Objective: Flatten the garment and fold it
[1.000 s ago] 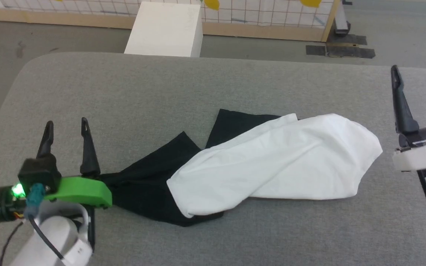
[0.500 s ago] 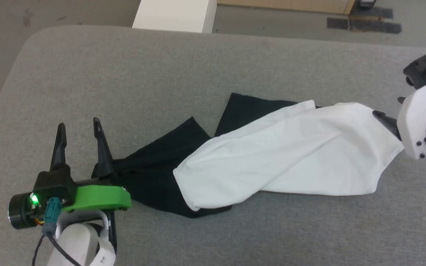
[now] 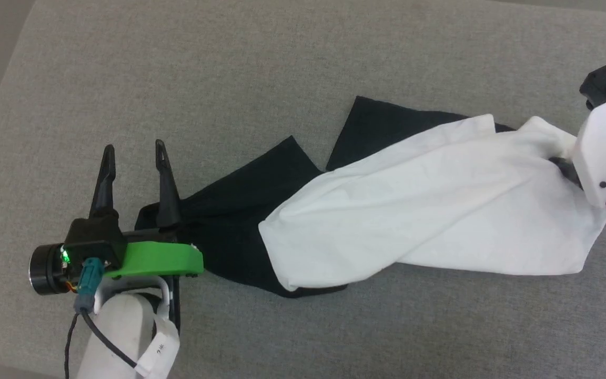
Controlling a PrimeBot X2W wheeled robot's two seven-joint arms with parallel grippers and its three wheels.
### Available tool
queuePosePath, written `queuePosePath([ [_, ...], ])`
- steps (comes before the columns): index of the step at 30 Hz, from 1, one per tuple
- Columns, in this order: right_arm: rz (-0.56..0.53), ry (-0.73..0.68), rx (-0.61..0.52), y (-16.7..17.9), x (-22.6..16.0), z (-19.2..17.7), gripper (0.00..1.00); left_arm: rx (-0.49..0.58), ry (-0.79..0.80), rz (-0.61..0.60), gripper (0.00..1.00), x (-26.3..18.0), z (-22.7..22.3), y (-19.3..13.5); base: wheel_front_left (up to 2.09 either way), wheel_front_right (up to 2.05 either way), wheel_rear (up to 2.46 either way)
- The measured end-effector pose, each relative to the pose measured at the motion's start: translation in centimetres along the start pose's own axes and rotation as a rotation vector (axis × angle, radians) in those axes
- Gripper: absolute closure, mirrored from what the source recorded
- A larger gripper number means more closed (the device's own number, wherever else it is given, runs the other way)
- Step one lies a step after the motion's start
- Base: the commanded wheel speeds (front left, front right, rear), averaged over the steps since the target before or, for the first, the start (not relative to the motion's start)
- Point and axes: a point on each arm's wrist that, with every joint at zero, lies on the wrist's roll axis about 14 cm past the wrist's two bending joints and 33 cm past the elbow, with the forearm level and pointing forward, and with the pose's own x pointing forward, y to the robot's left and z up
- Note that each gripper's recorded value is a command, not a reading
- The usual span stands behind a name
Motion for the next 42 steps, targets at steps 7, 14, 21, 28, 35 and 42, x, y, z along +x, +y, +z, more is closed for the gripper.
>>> queuePosePath([
  [7, 0.022, -0.148, -0.014, 0.4, -0.5, 1.7, 1.00, 0.023, 0.026, 0.023, 0.00, -0.2, -0.9, 1.1, 0.00, 0.00, 0.00],
  [14, 0.034, -0.491, -0.121, 1.3, -7.4, 6.3, 1.00, 0.025, 0.028, 0.038, 0.00, -1.5, -0.7, 2.3, 0.00, 0.00, 0.00],
  [21, -0.040, -0.669, -0.188, -0.2, -17.4, 3.8, 1.00, -0.006, -0.008, -0.014, 0.00, -2.1, 0.6, 1.1, 0.00, 0.00, 0.00],
  [28, -0.049, -0.378, -0.037, 0.8, -16.0, -11.9, 1.00, -0.036, -0.036, -0.075, 0.00, -2.1, 1.5, -0.9, 0.00, 0.00, 0.00],
  [35, 0.008, -0.143, 0.197, 6.9, -12.2, -25.3, 1.00, -0.063, -0.053, -0.130, 0.00, -2.3, 2.3, -2.7, 0.00, 0.00, 0.00],
  [42, -0.090, -0.405, 0.191, 3.3, -14.3, -18.8, 0.00, -0.031, -0.047, -0.130, 0.00, -2.7, 2.1, -2.4, 0.00, 0.00, 0.00],
])
